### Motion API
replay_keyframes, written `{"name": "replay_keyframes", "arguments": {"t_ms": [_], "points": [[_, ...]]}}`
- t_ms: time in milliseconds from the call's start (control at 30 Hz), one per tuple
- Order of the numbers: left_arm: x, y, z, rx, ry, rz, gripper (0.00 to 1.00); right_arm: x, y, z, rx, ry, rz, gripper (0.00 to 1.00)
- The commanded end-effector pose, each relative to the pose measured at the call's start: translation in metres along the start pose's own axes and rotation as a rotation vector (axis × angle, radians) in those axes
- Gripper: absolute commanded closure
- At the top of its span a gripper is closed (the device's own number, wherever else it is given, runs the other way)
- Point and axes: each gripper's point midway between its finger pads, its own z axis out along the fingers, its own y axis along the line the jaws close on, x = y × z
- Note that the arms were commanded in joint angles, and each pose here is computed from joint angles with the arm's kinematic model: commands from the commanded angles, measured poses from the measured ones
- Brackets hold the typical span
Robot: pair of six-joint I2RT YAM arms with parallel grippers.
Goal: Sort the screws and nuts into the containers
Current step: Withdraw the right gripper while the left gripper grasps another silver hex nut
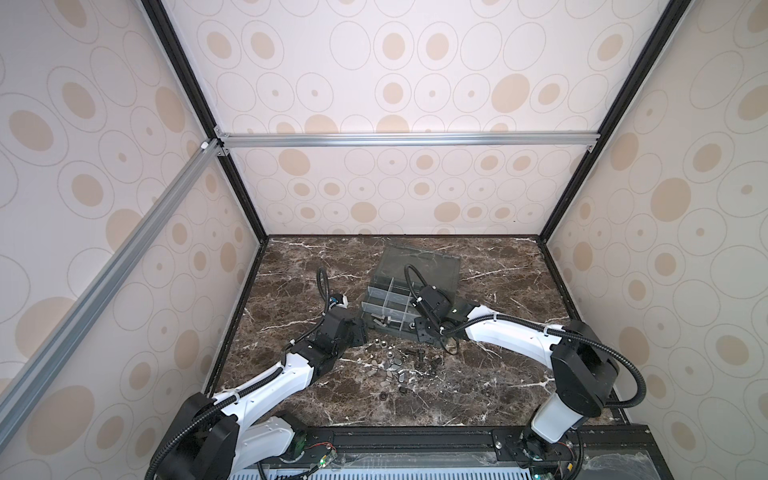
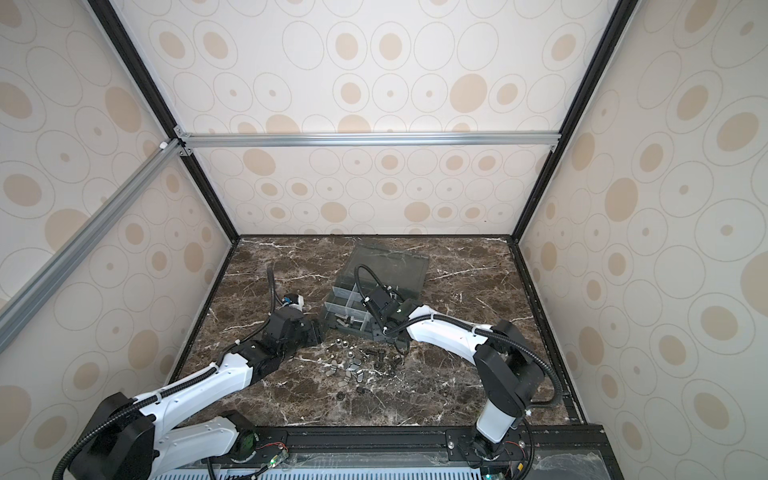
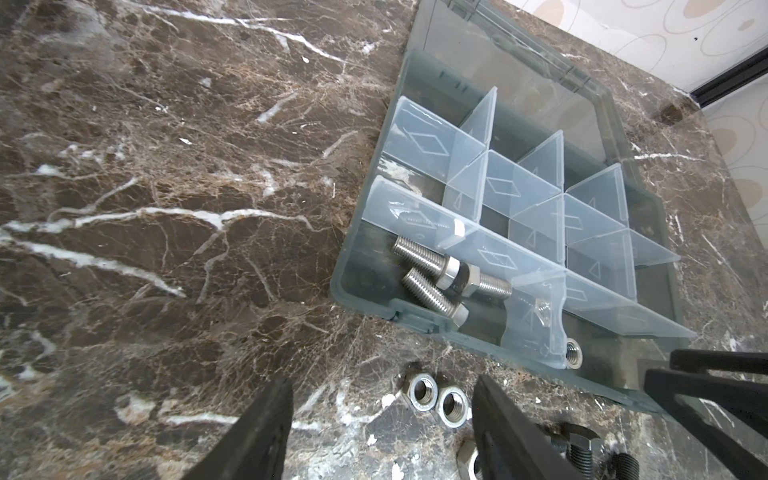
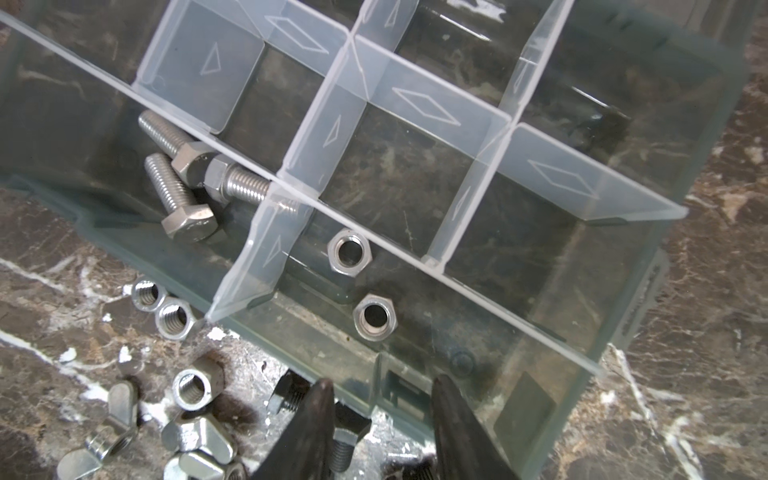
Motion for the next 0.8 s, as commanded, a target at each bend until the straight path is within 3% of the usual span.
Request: {"name": "replay_keyframes", "arguments": {"t_ms": [0,367,767], "points": [[-0.01,-0.005,0.001,0.01,-0.017,-0.001,0.32,0.0,-0.008,-0.009,0.011,-0.021,0.025,0.57],[0.0,-0.013,0.008,0.051,0.032,0.012,0.34,0.008,-0.02,-0.021,0.028,-0.036,0.044,0.57],[0.012,-0.022,0.024,0.041,0.134,0.112,0.38,0.011,-0.034,-0.034,0.053,-0.068,0.067,0.56]]}}
